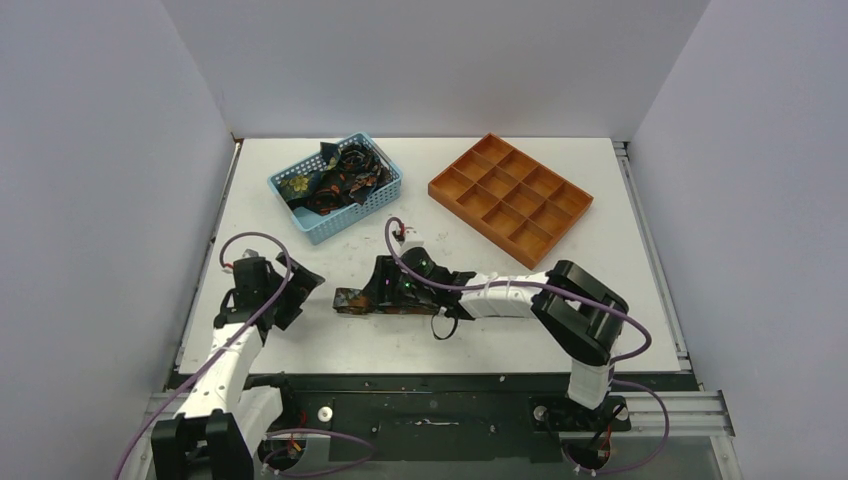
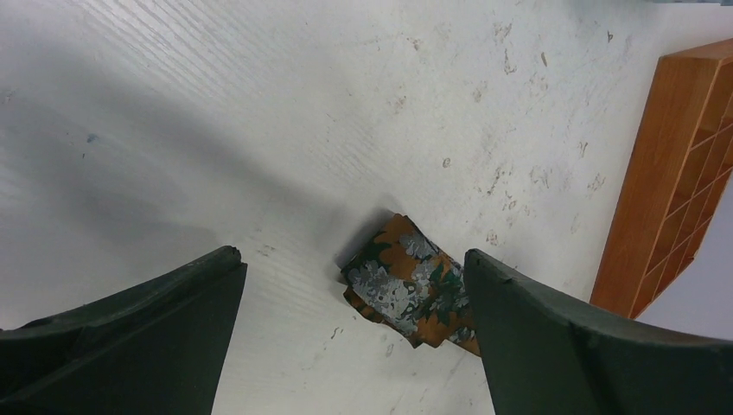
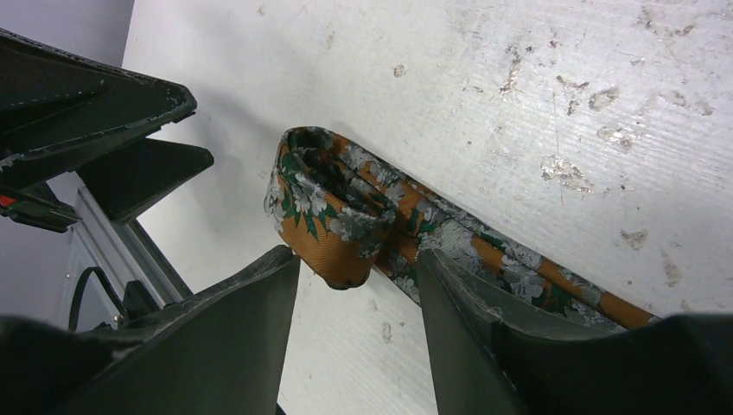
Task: Roll the ties
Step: Roll the tie at the center of the board.
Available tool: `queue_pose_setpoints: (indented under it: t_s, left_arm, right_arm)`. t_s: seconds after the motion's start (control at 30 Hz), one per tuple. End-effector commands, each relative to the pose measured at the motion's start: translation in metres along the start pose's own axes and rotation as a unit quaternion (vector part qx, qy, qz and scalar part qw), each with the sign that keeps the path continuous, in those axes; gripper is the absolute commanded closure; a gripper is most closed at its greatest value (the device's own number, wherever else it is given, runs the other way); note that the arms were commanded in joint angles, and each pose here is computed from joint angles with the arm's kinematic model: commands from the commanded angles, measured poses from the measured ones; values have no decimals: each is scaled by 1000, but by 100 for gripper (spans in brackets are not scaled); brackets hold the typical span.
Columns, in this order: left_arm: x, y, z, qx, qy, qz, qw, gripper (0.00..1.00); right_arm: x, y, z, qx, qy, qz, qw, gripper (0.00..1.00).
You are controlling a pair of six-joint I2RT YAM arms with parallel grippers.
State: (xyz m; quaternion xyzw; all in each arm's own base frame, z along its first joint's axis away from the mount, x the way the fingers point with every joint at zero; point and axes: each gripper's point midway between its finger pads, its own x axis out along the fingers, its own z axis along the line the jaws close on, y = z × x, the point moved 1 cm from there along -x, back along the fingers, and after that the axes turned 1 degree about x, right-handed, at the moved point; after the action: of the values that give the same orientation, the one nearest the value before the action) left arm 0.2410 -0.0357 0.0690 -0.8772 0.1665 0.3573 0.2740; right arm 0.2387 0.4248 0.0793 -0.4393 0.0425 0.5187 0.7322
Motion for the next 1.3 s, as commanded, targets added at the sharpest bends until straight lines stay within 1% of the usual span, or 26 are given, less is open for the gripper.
queue_pose_setpoints:
  t_s: [0.0,0.07,0.13,0.23,0.37,0.6,0.77,0.8,0.83,0.97,1.1,1.23,1.27]
  left_arm:
    - [-4,-14,-15,17,-11,15,1000,4]
    - [-2,-9,-13,29,-18,40,999,4]
    - [-1,-5,-12,38,-19,52,998,4]
    - [-1,-3,-16,44,5,51,998,4]
    - [-1,1,-22,45,29,58,997,4]
    - [0,7,-33,58,71,72,993,4]
    - [0,17,-39,77,89,83,990,0]
    - [1,20,-40,82,91,88,989,4]
    - [2,23,-41,87,91,91,988,6]
    - [5,31,-42,100,94,106,985,8]
    - [3,43,-48,126,103,123,979,10]
    - [1,46,-55,172,103,129,971,10]
    - [0,47,-56,179,104,138,969,10]
  right_arm:
    - [6,-23,22,20,-38,-23,999,48]
    - [12,-20,21,22,-37,-16,999,49]
    - [16,-18,21,22,-38,-11,999,50]
    - [21,-12,20,19,-39,1,999,50]
    - [25,-2,7,18,-22,17,999,51]
    - [22,7,-21,22,8,26,999,56]
    - [18,13,-36,10,26,31,999,61]
    - [17,15,-39,10,29,32,999,62]
    - [17,17,-42,10,31,34,999,63]
    - [15,22,-50,11,34,38,999,65]
    - [13,23,-55,8,38,38,999,67]
    - [10,28,-63,11,38,42,998,68]
    - [9,29,-65,11,37,42,998,68]
